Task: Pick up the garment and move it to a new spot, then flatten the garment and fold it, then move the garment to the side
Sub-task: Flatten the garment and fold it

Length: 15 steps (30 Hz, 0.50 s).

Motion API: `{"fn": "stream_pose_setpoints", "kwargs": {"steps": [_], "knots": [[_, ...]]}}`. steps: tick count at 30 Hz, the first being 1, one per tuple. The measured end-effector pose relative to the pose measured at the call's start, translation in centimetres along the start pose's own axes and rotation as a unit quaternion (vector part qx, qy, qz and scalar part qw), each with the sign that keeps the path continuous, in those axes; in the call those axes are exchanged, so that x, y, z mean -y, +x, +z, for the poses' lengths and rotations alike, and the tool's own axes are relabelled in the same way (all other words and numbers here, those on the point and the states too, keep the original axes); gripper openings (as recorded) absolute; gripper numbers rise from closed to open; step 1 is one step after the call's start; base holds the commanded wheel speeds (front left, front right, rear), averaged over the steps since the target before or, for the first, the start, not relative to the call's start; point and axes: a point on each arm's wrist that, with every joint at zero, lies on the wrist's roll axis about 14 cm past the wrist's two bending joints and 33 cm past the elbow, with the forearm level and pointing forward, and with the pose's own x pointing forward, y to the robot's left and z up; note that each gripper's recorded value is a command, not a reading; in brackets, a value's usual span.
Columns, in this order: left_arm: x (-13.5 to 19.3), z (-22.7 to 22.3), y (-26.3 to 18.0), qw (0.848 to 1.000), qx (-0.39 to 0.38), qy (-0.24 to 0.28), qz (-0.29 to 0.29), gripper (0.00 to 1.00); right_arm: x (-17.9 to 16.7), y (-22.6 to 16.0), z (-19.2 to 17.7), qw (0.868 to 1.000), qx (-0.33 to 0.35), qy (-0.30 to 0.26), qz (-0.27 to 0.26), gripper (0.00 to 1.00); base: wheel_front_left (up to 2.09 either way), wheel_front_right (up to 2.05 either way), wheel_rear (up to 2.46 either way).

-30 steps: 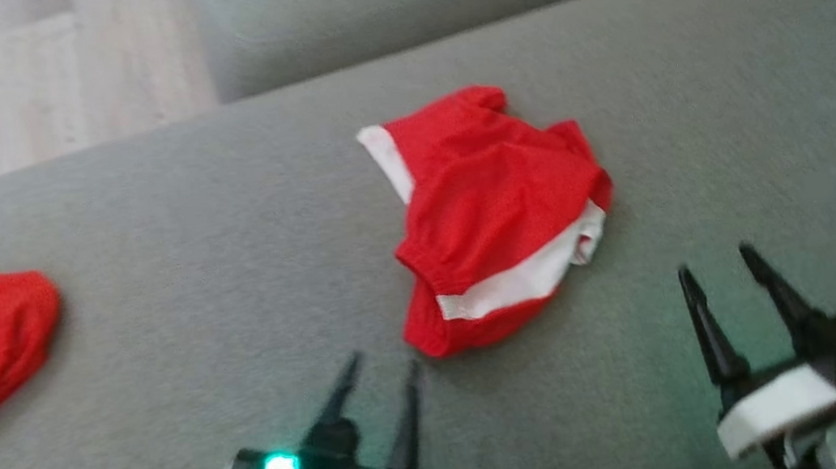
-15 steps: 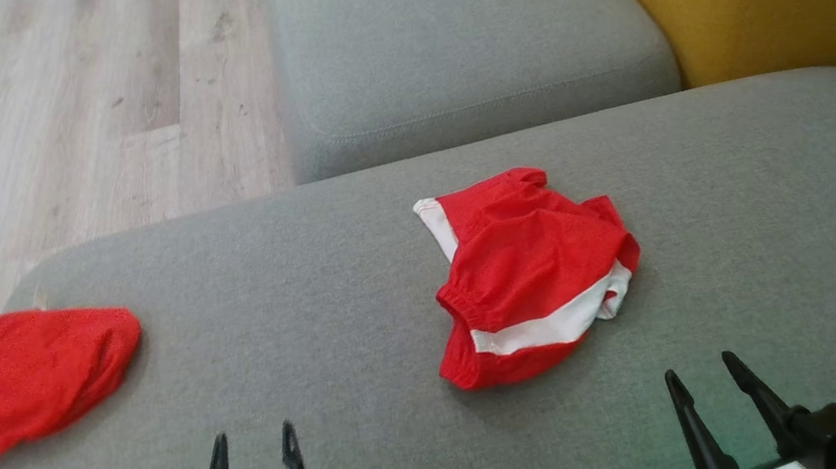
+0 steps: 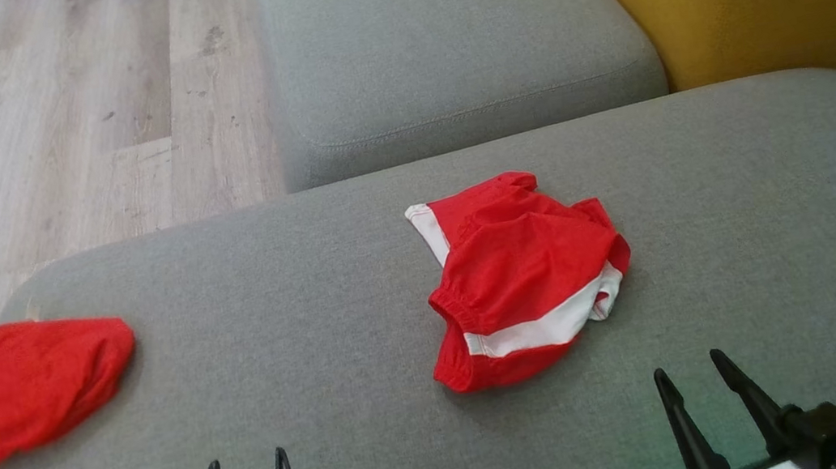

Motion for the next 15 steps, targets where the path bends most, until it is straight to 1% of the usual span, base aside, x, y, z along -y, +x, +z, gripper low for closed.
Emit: {"fn": "stream_pose_setpoints", "kwargs": {"steps": [11,15], "knots": [[0.1,-0.3,0.0,1.000,-0.006,-0.003,-0.003,1.00,0.0,0.3,0.1,1.000,0.000,0.003,0.001,1.00,0.00,0.00,0.00],[0.9,-1.7,0.0,0.999,-0.031,-0.016,-0.020,1.00,0.3,0.4,-0.1,1.000,-0.004,0.004,-0.004,1.00,0.00,0.00,0.00]]}}
